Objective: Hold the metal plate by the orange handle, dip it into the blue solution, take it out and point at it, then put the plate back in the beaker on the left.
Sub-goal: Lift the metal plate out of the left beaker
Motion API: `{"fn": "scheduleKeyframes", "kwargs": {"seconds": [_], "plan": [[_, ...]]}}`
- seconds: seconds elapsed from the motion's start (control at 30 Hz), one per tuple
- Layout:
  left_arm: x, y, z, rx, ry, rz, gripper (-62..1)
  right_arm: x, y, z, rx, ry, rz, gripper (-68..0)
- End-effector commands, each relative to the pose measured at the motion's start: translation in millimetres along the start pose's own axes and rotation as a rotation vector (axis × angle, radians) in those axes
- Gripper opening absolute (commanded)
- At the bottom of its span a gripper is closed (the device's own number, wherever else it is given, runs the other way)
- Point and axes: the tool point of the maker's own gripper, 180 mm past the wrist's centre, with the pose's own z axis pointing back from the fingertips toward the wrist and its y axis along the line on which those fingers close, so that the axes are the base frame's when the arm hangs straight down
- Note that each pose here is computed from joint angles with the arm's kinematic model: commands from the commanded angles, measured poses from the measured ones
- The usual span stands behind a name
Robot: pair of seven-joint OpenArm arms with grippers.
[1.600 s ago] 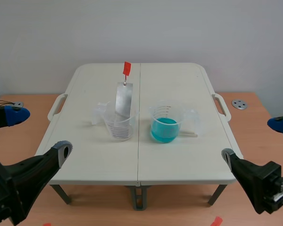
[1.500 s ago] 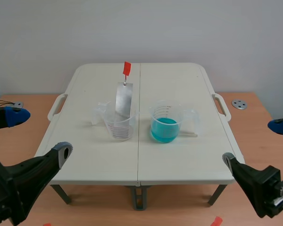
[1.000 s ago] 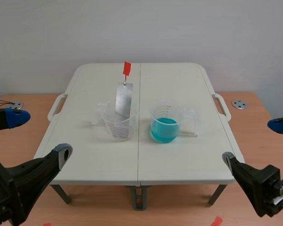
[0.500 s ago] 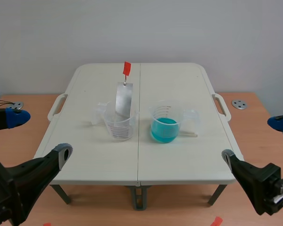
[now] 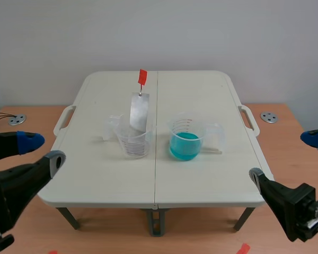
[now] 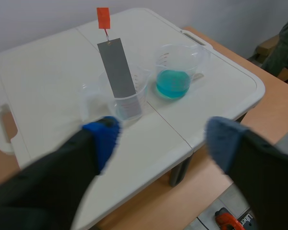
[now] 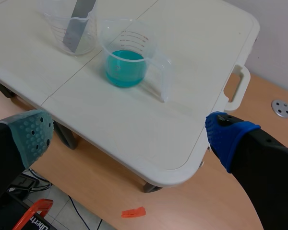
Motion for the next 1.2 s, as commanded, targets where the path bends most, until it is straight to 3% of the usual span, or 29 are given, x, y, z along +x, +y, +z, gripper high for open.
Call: {"fn": "scheduleKeyframes", "kwargs": {"seconds": [0.0, 0.13, 0.3, 0.37, 0.6, 0.97, 1.17], "plan": [[6, -1, -1, -0.002, -0.021, -0.013, -44.2, 15.2, -2, -2, -0.004, -0.052, 0.005, -1.2], [3, 3, -1, 0.019, -0.007, -0.049, -55.7, 20.9, -3, -2, -0.007, -0.083, -0.009, -1.2], [-8, 8, 0, 0.037, 0.038, -0.067, -57.1, 27.2, -8, -4, -0.02, -0.109, -0.027, -1.2], [-20, 11, 2, 0.041, 0.077, -0.089, -57.8, 27.9, -9, -6, -0.028, -0.109, -0.031, -1.2], [-71, 24, 17, 0.076, 0.211, -0.065, -57.8, 38.3, -11, -14, -0.041, -0.145, -0.043, -1.2], [-160, 35, 60, 0.131, 0.44, 0.06, -57.8, 50.7, -11, -43, -0.01, -0.183, -0.058, -1.2], [-206, 21, 86, 0.15, 0.551, 0.151, -57.8, 59.3, -20, -63, -0.021, -0.22, -0.07, -1.2]]}}
